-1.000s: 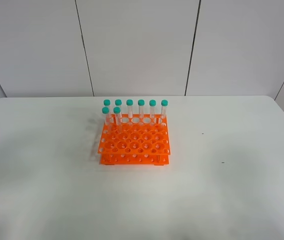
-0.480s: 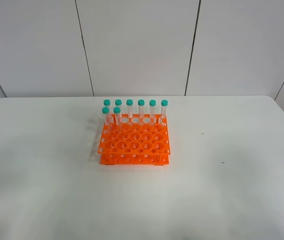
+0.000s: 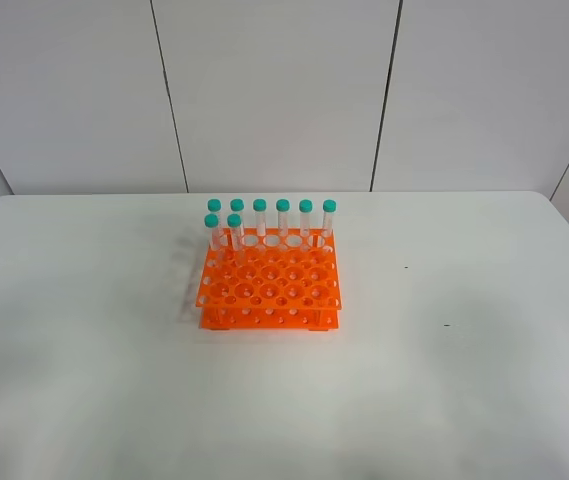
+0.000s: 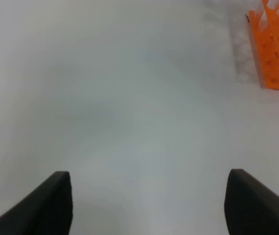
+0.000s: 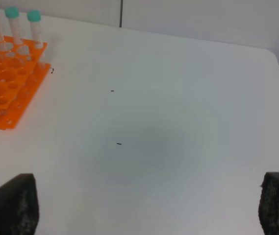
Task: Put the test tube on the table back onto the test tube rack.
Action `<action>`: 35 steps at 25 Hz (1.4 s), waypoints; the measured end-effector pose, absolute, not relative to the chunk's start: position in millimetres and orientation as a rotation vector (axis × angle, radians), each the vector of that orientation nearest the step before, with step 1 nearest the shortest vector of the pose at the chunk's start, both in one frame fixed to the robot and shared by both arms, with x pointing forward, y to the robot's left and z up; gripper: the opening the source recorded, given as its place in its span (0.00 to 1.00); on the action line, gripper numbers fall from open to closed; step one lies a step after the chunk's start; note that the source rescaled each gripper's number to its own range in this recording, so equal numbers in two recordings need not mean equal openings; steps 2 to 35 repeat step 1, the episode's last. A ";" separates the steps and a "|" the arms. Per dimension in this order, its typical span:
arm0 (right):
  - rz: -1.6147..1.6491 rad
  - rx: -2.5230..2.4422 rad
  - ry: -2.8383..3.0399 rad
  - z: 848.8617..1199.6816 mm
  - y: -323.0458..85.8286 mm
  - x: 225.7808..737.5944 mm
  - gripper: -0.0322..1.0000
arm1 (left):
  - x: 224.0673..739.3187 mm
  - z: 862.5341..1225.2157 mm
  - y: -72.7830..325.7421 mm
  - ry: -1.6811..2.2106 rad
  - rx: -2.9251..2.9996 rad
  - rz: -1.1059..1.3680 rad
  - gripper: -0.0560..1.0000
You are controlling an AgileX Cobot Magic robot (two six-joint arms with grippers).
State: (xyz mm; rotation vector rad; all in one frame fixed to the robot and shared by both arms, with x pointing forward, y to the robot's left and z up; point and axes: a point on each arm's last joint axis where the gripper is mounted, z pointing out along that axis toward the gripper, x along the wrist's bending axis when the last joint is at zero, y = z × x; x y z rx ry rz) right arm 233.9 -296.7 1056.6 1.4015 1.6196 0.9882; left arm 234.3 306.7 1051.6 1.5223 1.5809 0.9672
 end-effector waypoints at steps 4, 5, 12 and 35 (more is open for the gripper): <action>0.988 1.401 1.620 1056.6 -296.7 233.9 1.00 | 234.3 1051.6 306.7 1.581 1.522 0.967 0.97; 0.988 1.401 1.620 1056.6 -296.7 233.9 1.00 | 234.3 1051.6 306.7 1.581 1.522 0.967 0.97; 0.988 1.401 1.620 1056.6 -296.7 233.9 1.00 | 234.3 1051.6 306.7 1.581 1.522 0.967 0.97; 0.988 1.401 1.620 1056.6 -296.7 233.9 1.00 | 234.3 1051.6 306.7 1.581 1.522 0.967 0.97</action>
